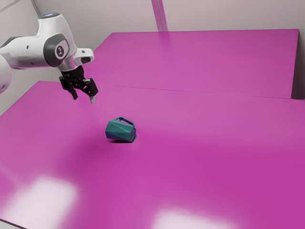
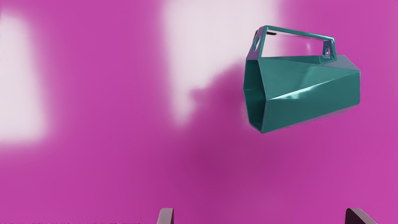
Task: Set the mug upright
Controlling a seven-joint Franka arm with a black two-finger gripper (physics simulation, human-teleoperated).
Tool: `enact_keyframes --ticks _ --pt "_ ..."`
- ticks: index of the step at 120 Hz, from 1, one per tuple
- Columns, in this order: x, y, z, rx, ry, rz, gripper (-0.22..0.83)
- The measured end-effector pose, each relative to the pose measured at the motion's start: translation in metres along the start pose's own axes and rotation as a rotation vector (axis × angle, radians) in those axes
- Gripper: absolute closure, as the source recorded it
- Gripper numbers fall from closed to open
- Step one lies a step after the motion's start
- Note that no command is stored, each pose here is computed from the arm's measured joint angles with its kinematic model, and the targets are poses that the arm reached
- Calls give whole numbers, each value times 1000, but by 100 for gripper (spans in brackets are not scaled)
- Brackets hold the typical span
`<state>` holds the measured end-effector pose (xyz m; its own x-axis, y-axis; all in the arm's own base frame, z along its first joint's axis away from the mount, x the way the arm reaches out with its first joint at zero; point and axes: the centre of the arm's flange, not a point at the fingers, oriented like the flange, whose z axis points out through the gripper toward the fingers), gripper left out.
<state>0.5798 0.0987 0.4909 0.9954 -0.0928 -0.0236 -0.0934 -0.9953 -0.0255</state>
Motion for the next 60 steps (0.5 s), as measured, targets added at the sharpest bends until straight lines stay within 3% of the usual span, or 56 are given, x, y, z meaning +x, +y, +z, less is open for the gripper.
enact_keyframes --ticks 25,37,60 --pt "-5 -32 9 -73 17 -77 0" --pt "-7 -64 43 -192 7 -165 0" --pt "7 -69 102 -352 -11 -178 0"
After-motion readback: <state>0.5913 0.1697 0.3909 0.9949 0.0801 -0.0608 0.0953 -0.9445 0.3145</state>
